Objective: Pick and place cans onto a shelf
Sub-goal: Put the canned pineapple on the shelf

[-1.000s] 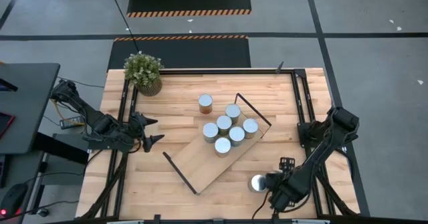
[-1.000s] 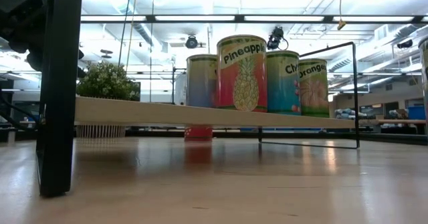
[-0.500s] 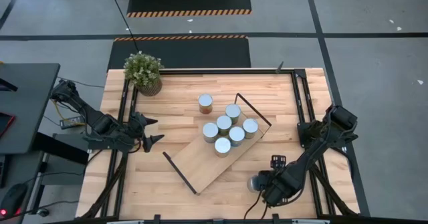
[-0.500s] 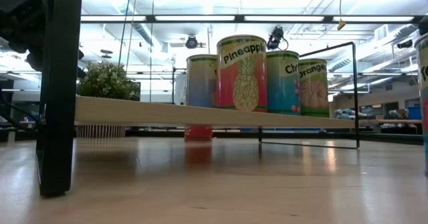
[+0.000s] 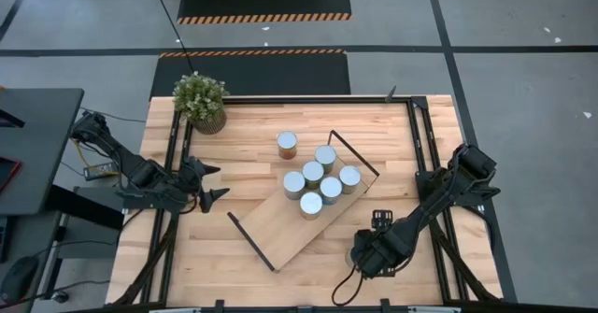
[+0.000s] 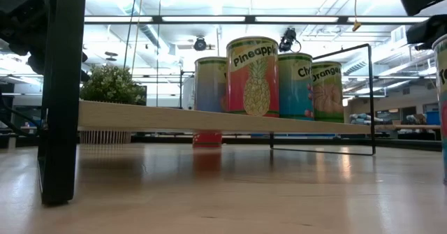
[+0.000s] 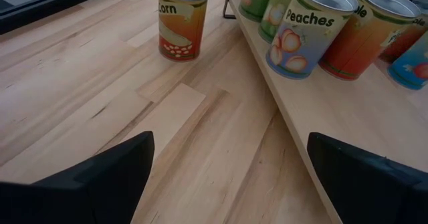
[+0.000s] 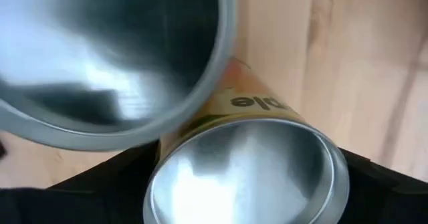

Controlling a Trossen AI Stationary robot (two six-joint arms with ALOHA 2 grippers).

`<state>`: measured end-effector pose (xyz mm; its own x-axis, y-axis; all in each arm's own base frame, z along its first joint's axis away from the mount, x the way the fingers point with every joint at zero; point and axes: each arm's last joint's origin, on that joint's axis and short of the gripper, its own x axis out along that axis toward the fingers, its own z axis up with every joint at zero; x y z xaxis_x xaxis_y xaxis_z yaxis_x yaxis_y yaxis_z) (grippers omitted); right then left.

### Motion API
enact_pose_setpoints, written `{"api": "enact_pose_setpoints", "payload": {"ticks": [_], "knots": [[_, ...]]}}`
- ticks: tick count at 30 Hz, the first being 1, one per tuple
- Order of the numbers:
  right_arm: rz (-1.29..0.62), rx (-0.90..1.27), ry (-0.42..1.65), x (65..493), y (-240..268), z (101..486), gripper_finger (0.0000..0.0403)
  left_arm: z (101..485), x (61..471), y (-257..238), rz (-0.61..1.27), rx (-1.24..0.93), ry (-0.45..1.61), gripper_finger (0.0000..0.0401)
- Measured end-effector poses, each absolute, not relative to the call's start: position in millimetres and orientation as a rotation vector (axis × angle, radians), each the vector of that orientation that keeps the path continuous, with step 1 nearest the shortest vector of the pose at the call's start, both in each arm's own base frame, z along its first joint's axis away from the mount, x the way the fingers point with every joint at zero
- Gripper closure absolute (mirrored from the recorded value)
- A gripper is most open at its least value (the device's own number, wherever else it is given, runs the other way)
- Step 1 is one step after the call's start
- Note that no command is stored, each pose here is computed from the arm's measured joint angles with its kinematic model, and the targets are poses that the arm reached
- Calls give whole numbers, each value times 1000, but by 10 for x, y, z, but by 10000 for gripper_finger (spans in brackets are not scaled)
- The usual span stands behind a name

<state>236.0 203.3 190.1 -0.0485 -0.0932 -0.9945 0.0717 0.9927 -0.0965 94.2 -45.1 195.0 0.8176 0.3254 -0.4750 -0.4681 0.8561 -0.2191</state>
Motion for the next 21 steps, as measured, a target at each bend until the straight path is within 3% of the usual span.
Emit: {"api": "enact_pose_setpoints", "payload": {"ticks": [8,21], "knots": [[-256,-66,1635,2380,1813,1972,78,1948,941,-451,431,-336,442,1],[-343,220,1588,2651,1364,2558,76,1948,941,-450,432,-336,442,1]]}}
